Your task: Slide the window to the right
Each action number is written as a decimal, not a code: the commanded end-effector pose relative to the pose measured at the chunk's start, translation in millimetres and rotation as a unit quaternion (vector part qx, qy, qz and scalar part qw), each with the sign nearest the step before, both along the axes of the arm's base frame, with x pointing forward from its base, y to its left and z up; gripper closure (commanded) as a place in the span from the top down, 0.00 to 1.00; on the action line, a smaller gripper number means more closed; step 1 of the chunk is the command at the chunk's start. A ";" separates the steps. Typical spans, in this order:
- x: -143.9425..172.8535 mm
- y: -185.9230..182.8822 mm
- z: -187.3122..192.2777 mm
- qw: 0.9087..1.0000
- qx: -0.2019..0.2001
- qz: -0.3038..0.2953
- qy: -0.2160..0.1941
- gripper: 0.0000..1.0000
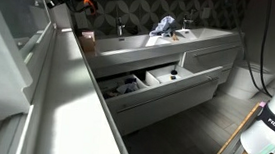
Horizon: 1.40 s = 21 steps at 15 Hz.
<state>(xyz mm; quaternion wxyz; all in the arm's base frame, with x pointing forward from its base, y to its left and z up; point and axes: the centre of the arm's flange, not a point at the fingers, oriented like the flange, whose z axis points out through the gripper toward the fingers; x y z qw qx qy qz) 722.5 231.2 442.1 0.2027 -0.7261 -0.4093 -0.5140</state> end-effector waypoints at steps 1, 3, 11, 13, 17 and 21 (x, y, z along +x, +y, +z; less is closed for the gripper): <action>72.4 -9.4 22.2 0.997 0.023 -0.063 -0.038 0.00; 83.8 -14.6 23.0 0.996 0.028 -0.078 -0.045 0.00; 125.1 -59.5 43.3 0.977 0.038 -0.193 -0.079 0.00; 122.8 -62.1 43.7 0.979 0.020 -0.192 -0.060 0.00; 103.7 -62.0 42.5 0.980 -0.018 -0.197 -0.019 0.00; 76.5 -70.5 58.9 0.976 -0.035 -0.211 0.027 0.00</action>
